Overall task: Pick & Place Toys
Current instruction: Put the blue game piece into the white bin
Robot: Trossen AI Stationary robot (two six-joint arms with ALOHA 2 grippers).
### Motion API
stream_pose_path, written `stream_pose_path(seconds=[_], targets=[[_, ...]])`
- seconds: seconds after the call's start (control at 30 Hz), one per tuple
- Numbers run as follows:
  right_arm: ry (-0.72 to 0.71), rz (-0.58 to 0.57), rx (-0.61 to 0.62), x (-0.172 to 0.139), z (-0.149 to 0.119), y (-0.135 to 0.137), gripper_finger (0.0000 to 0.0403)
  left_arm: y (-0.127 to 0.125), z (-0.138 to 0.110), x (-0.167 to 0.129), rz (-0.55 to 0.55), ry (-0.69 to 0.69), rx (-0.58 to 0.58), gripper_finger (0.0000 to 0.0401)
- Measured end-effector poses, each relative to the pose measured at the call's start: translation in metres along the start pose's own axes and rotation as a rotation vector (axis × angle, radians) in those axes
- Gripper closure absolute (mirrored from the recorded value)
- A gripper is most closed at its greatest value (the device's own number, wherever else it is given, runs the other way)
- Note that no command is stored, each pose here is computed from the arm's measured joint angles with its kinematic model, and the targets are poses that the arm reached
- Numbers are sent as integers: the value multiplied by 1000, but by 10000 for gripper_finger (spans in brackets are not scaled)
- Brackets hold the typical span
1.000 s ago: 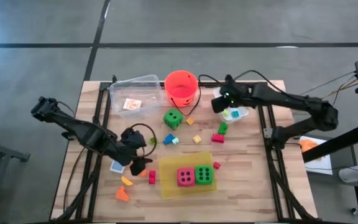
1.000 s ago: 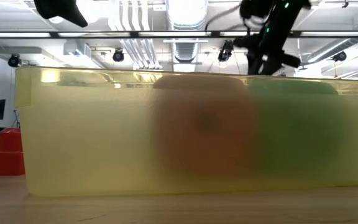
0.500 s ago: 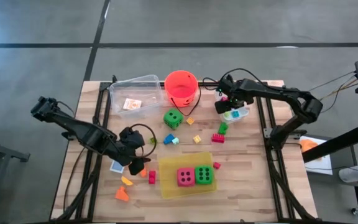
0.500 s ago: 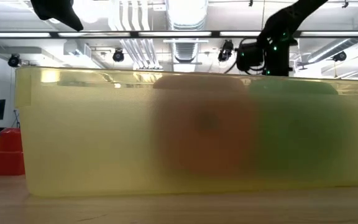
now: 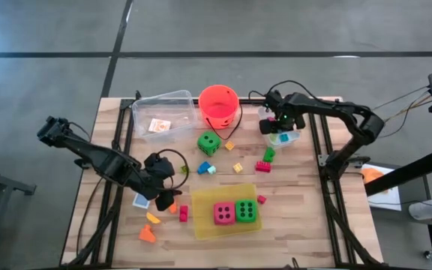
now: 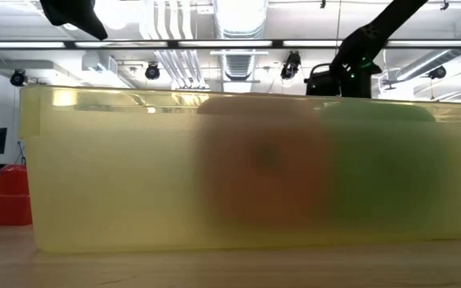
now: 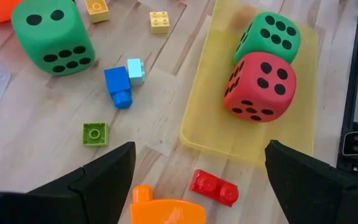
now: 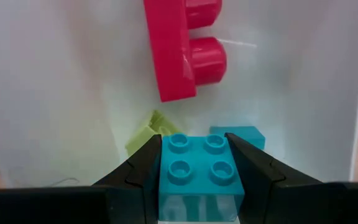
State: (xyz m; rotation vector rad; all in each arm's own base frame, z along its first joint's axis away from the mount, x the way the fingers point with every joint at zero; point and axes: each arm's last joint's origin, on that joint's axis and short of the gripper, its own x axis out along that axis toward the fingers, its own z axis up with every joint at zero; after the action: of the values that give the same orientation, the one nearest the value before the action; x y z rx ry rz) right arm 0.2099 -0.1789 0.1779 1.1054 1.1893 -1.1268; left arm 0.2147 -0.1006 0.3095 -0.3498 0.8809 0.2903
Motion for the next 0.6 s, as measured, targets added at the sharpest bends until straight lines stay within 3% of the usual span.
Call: stream_pose_path(seconds=[0.6], targets=[[58, 51, 8, 7, 7, -3, 271, 0, 0, 0, 0, -1, -1, 56]])
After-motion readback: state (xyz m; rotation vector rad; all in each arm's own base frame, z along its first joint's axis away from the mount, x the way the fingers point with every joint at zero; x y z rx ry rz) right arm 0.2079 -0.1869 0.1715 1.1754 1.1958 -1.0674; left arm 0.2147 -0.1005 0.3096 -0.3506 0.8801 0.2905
